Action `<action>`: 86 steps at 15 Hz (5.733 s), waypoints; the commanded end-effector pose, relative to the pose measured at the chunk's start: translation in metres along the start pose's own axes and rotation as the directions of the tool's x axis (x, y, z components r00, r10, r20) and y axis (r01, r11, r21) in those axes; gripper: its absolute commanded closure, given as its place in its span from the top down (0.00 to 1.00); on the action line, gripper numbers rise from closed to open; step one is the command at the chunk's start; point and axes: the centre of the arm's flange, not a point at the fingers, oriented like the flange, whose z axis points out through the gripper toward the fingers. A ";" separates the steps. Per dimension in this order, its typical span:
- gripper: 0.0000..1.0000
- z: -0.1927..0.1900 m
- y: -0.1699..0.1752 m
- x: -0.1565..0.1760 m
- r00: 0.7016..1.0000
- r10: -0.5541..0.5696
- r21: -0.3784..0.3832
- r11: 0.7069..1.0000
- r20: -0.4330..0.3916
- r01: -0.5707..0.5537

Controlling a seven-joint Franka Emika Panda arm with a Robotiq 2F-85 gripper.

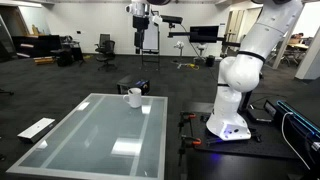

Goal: Remove the black pen from the mug and place it on the left side of the table

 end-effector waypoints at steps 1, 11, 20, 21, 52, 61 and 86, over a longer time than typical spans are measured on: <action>1.00 0.000 0.000 0.000 1.000 0.000 0.000 1.000 0.000 0.000; 1.00 0.015 0.012 0.003 0.999 0.042 -0.017 0.999 -0.005 -0.042; 1.00 0.071 0.036 0.006 0.987 0.116 -0.048 0.991 -0.111 -0.122; 1.00 0.078 0.039 0.007 0.984 0.130 -0.048 0.989 -0.124 -0.137; 1.00 0.230 0.049 -0.002 0.981 0.182 0.046 0.983 -0.064 -0.179; 0.75 0.249 0.055 0.004 0.987 0.151 0.045 0.988 -0.059 -0.149; 0.36 0.281 0.090 0.011 0.999 0.049 0.061 0.997 -0.016 -0.048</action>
